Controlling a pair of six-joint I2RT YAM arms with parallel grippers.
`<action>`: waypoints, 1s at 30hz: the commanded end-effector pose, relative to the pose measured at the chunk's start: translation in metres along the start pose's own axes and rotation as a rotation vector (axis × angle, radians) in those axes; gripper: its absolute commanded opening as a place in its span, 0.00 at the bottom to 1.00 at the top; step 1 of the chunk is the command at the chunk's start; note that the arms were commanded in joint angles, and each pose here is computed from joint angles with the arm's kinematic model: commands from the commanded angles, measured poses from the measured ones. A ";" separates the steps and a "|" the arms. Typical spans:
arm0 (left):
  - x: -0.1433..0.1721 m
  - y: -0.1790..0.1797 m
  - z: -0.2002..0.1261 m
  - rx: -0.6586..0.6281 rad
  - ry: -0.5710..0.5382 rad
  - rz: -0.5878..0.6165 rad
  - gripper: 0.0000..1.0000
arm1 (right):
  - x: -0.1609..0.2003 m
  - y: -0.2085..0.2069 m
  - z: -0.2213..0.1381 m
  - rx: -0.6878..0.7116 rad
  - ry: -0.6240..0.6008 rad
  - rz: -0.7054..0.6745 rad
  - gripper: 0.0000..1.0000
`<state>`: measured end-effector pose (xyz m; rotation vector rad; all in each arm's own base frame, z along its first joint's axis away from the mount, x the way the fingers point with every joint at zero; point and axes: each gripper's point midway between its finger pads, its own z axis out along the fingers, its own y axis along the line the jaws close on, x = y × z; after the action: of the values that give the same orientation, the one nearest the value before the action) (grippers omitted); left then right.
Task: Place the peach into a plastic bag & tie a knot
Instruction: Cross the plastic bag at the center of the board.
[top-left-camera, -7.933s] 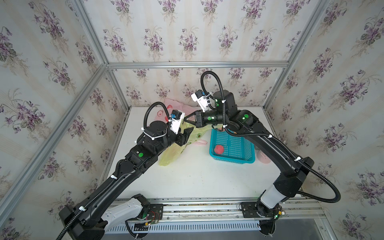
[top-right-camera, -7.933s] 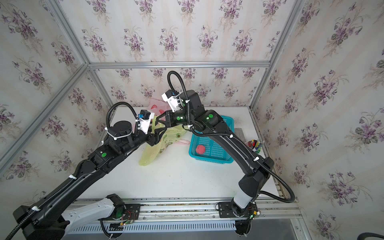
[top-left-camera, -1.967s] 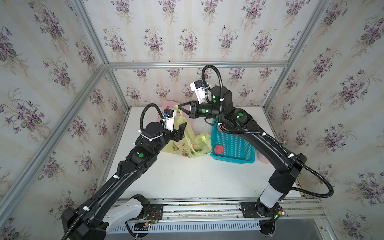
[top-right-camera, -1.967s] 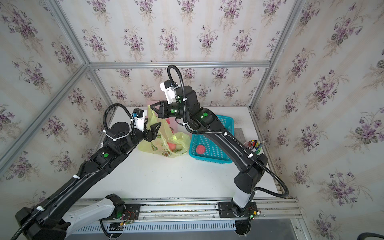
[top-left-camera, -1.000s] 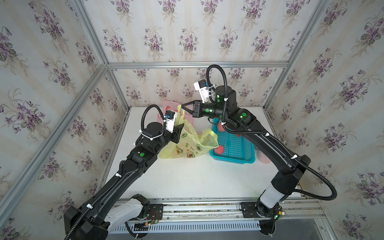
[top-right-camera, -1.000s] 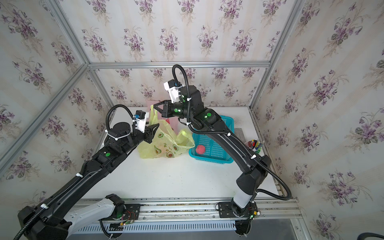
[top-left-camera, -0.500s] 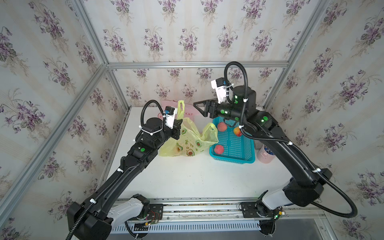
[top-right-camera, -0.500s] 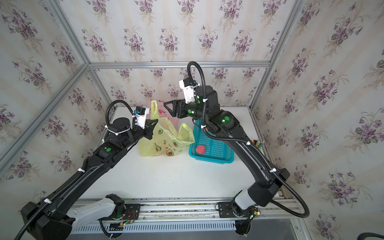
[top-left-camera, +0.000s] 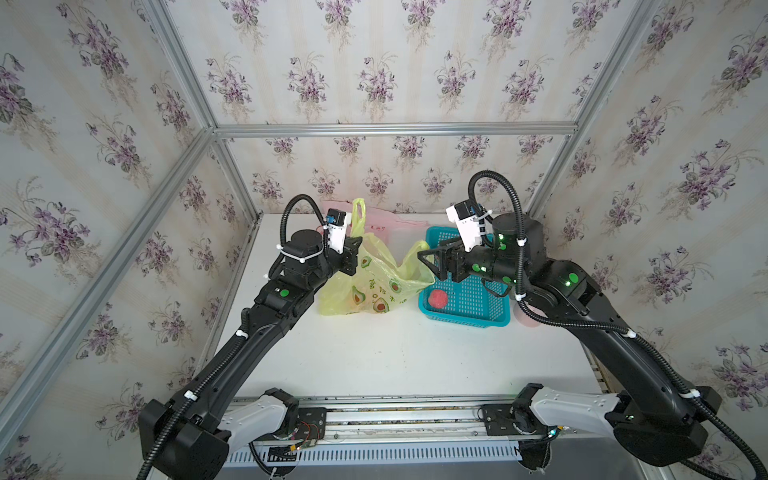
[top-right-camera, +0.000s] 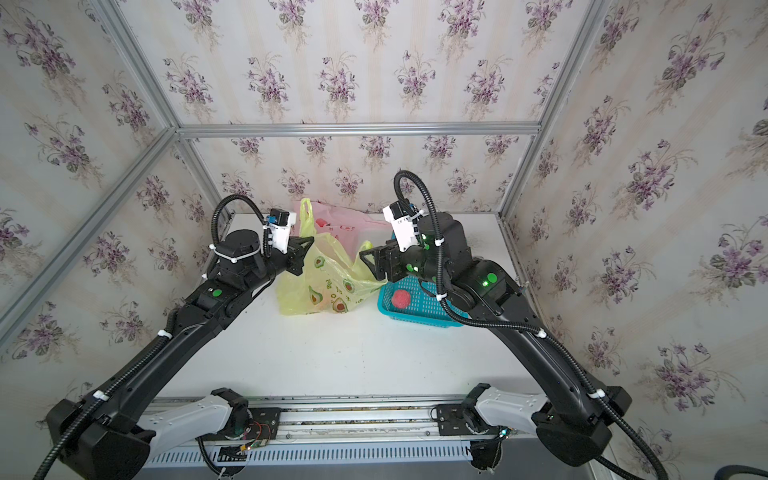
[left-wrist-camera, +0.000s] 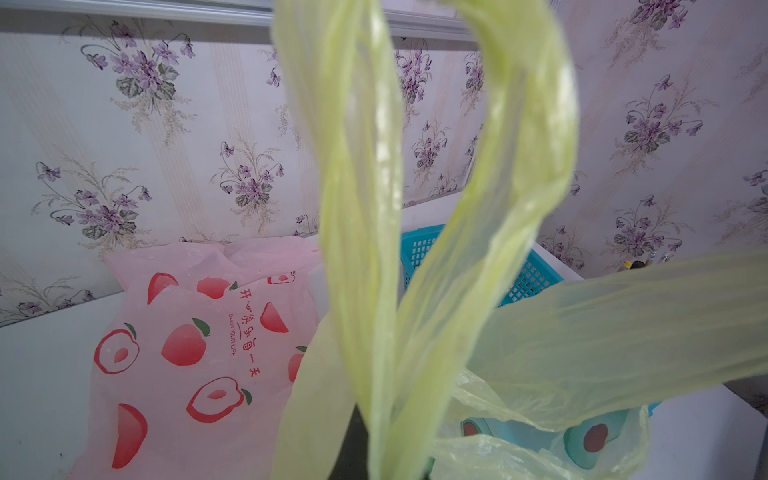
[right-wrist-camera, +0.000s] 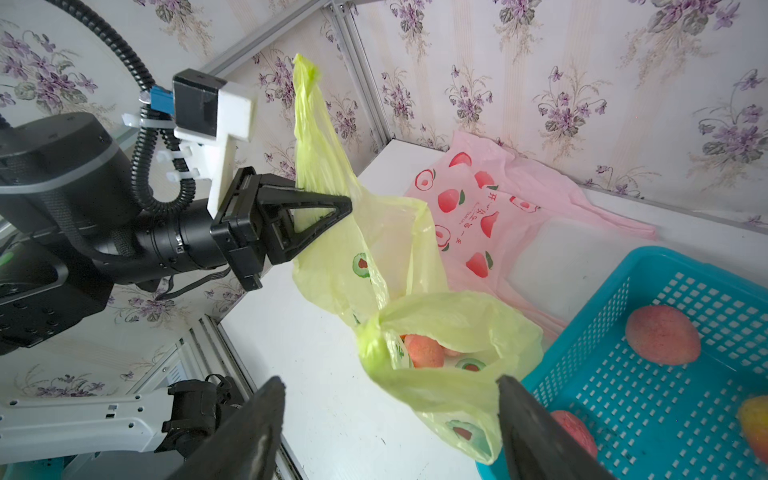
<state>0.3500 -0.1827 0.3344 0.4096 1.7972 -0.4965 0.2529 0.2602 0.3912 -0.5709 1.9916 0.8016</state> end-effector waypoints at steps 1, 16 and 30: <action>-0.007 -0.002 -0.001 0.012 -0.022 -0.007 0.07 | -0.004 -0.001 0.002 0.008 -0.019 -0.023 0.78; -0.004 -0.008 -0.003 0.050 0.000 -0.011 0.08 | -0.021 0.008 0.017 -0.040 -0.040 -0.049 0.16; 0.004 -0.056 -0.039 0.306 0.147 0.000 0.10 | -0.045 0.068 0.012 -0.362 -0.079 -0.137 0.00</action>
<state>0.3091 -0.1969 0.3564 0.5626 1.8268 -0.6528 0.2526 0.3036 0.4305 -0.7414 1.8355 0.9824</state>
